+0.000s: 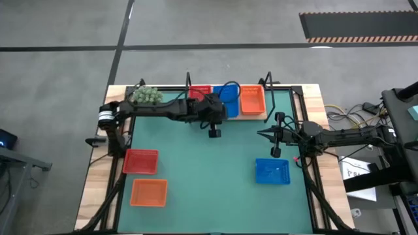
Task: Stack baskets on shelf by color
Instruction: Stack the left blue bin on top of the blue bin on the shelf
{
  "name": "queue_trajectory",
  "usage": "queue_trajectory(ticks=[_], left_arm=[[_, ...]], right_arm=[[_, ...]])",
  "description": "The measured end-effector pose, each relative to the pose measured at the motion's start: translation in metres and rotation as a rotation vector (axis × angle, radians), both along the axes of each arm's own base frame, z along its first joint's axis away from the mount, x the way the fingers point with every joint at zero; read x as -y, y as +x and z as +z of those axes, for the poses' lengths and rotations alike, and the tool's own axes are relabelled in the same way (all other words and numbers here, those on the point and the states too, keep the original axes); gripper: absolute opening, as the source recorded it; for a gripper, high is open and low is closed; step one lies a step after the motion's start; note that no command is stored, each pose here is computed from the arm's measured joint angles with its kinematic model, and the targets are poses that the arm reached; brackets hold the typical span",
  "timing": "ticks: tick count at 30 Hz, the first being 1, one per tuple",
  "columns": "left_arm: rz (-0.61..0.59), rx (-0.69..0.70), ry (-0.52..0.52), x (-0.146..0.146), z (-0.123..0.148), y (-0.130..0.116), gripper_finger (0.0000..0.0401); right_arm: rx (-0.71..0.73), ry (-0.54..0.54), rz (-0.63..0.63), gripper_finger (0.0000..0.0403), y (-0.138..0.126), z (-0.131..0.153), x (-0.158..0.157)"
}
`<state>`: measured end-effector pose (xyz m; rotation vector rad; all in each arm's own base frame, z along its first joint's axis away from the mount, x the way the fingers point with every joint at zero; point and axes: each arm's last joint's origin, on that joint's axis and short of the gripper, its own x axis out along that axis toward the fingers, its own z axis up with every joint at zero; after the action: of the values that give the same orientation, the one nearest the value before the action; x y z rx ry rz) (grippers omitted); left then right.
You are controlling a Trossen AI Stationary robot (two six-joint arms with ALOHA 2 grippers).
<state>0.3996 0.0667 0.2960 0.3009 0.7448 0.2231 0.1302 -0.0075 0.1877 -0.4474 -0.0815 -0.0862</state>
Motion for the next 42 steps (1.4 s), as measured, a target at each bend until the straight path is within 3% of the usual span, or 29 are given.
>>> queue_trajectory(ticks=[15,24,42], left_arm=[[0.014,0.029,0.016,-0.041,-0.018,0.01,0.0],[-0.013,-0.001,0.031,-0.044,-0.031,0.013,0.0],[-0.004,0.007,0.035,-0.048,-0.029,0.013,0.0]], right_arm=[[-0.006,-0.002,-0.019,0.0011,0.0,-0.001,0.001],[-0.008,-0.007,-0.019,0.0011,0.0,-0.001,0.001],[-0.009,-0.006,-0.019,0.0011,0.0,-0.001,0.001]])
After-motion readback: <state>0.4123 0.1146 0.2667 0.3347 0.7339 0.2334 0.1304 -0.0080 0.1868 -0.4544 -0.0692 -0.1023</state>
